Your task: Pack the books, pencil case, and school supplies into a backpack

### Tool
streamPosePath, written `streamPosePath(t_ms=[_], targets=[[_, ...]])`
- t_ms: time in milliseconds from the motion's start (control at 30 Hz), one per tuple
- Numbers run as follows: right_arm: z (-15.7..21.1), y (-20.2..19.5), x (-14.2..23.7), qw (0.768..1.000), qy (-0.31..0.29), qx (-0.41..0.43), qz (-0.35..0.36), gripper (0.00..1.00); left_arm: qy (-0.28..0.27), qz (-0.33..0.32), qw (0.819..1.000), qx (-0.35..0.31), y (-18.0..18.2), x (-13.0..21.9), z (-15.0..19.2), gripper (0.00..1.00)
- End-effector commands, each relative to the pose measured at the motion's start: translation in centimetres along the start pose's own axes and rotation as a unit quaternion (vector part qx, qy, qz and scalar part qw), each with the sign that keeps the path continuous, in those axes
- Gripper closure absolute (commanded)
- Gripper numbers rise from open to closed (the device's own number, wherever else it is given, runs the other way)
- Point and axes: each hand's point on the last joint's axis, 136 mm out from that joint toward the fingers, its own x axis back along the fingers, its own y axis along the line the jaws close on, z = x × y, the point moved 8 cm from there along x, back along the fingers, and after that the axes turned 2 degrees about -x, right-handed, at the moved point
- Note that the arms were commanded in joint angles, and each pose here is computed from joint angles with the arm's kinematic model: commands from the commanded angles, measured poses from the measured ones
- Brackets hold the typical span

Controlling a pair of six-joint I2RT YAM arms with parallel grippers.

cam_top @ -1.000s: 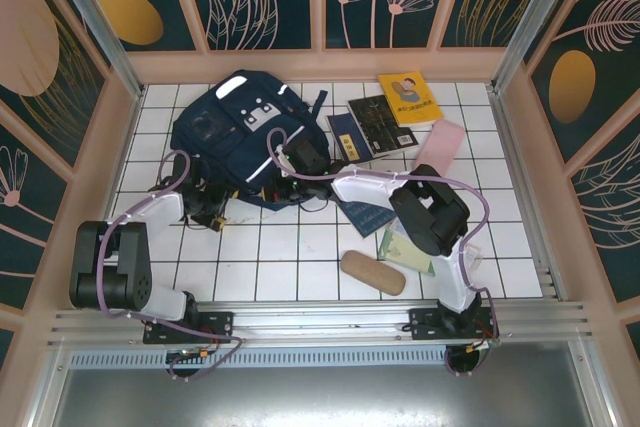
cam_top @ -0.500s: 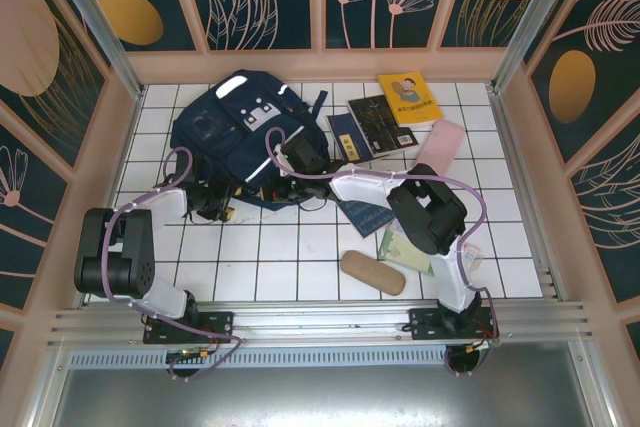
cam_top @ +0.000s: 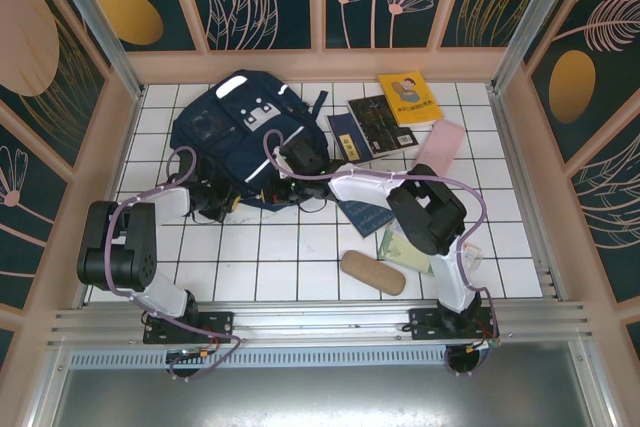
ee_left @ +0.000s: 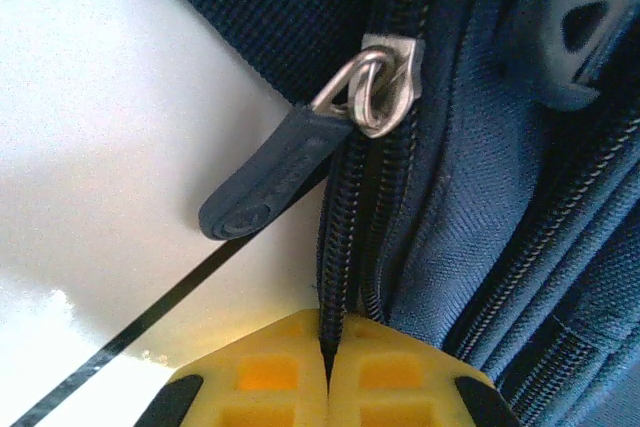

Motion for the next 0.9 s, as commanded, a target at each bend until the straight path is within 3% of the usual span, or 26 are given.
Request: streamPosePath(t_ms=[0, 233, 633, 833, 867], targets=[[0.8, -0.1, 1.4, 0.999, 0.004, 0.022, 0.028, 1.0, -0.026, -0.031, 0.999, -0.007, 0.3, 0.0, -0.6, 1.0], [2.1, -2.3, 3.0, 0.995, 0.006, 0.031, 0.09, 1.0, -0.045, -0.043, 0.998, -0.018, 0.3, 0.5, -1.2, 1.0], [-1.2, -7.3, 7.9, 0.988, -0.054, -0.003, 0.145, 1.0, -0.079, -0.065, 0.994, -0.048, 0.6, 2.0, -1.3, 1.0], [0.4, -4.1, 6.7, 0.995, -0.016, 0.06, 0.075, 1.0, -0.126, -0.096, 0.983, -0.095, -0.7, 3.7, -2.5, 1.0], [1.0, -3.0, 6.2, 0.995, -0.005, 0.074, 0.061, 1.0, -0.135, -0.099, 0.981, -0.102, -1.1, 4.1, -2.8, 0.94]])
